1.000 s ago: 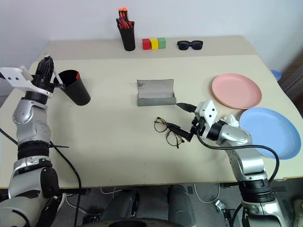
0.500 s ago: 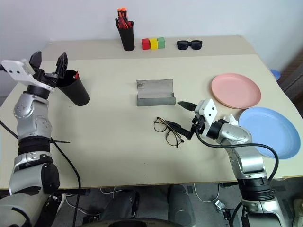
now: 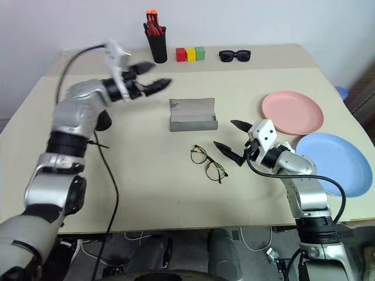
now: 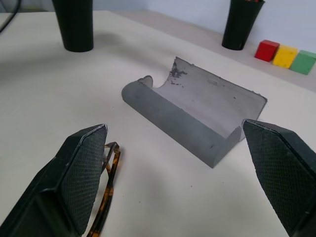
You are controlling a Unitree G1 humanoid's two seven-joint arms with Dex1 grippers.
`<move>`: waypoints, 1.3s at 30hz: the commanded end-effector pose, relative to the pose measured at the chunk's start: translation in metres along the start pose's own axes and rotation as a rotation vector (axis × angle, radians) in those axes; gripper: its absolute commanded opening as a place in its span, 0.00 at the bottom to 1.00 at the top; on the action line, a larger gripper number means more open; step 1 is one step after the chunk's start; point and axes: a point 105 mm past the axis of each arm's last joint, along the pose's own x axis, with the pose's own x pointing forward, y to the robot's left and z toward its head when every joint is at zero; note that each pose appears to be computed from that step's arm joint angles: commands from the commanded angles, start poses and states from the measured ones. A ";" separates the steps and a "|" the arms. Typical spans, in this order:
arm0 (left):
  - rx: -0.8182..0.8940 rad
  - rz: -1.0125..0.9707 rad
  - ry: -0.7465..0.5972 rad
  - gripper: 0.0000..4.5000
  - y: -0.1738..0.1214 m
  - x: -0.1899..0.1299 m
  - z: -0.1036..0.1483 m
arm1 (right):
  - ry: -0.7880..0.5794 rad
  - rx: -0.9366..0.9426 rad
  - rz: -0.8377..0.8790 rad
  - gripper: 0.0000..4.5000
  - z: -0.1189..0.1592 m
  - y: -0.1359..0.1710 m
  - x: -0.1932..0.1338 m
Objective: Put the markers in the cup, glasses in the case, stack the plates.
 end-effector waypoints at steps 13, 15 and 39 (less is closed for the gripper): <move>-0.057 -0.096 0.325 0.99 -0.041 0.055 -0.080 | -0.045 -0.026 -0.095 1.00 0.010 0.007 -0.014; -0.047 -0.115 0.351 0.99 -0.045 0.055 -0.087 | -0.045 -0.026 -0.097 1.00 0.010 0.007 -0.015; -0.018 -0.376 0.412 0.01 -0.028 -0.015 -0.084 | -0.048 -0.023 -0.089 1.00 0.008 0.011 -0.011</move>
